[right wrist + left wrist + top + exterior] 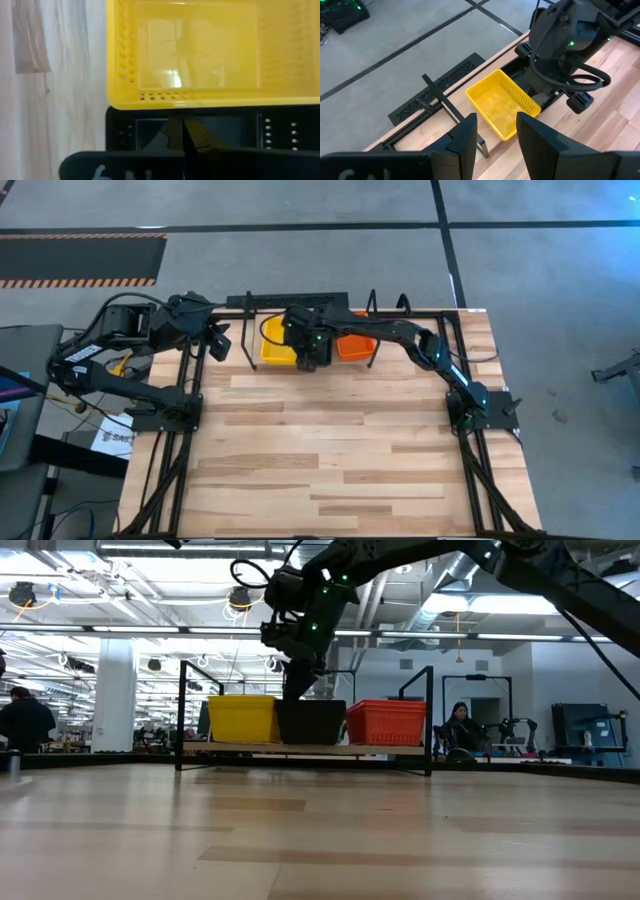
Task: Stack baskets on shelf by color
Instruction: Adjust the bins on the shelf
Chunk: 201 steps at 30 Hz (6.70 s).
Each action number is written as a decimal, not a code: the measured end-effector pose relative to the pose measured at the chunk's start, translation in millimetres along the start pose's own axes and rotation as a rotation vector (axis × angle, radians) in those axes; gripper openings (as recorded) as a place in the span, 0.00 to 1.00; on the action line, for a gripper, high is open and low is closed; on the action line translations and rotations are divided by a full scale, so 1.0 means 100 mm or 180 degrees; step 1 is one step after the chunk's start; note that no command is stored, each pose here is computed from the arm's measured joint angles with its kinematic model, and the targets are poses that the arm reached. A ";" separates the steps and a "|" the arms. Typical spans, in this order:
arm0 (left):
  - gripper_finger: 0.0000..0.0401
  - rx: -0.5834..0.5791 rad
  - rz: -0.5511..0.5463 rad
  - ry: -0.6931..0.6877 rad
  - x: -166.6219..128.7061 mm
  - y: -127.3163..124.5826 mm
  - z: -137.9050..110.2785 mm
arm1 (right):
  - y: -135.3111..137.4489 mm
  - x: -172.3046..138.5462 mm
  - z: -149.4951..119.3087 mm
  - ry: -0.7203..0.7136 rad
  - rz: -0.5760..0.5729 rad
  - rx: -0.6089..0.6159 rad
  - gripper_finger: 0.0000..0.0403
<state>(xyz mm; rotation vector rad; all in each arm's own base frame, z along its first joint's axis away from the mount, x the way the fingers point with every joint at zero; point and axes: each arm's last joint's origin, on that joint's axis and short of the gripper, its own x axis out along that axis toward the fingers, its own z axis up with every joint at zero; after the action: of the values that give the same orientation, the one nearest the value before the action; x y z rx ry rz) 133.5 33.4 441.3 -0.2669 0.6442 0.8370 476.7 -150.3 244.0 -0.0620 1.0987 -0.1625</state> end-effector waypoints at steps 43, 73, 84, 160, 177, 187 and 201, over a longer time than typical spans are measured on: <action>0.31 0.0035 0.0048 0.0076 0.00 0.02 -0.03 | 0.14 -0.77 -0.80 0.1194 -0.0172 0.0405 0.00; 0.31 -0.0050 0.0030 0.0041 0.00 0.01 -0.02 | 0.01 -0.56 -0.93 0.0267 -0.0173 0.0411 0.00; 0.31 -0.0053 0.0026 0.0044 0.00 0.01 -0.02 | -0.03 -0.56 -0.86 -0.0002 -0.0180 0.0476 0.00; 0.31 -0.0048 0.0021 0.0063 0.00 0.01 -0.02 | 0.39 -0.26 -0.84 0.0740 -0.0252 -0.0333 0.00; 0.31 -0.0049 0.0020 0.0063 0.00 0.01 -0.02 | 0.88 -0.53 -0.45 0.0035 0.0221 -0.0746 0.00; 0.31 -0.0054 0.0033 0.0055 0.00 0.01 -0.02 | 0.81 -0.57 -0.26 -0.0619 0.0360 -0.0631 0.00; 0.31 -0.0285 0.0074 0.0223 0.16 -0.07 -0.09 | 0.74 -0.83 -0.15 -0.0904 0.0215 -0.0542 0.00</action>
<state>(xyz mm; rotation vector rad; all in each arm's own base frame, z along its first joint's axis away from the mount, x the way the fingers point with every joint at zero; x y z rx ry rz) 143.3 34.3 424.3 -0.3718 0.6770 0.8830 433.6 -63.3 300.3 -0.1945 0.8277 0.0018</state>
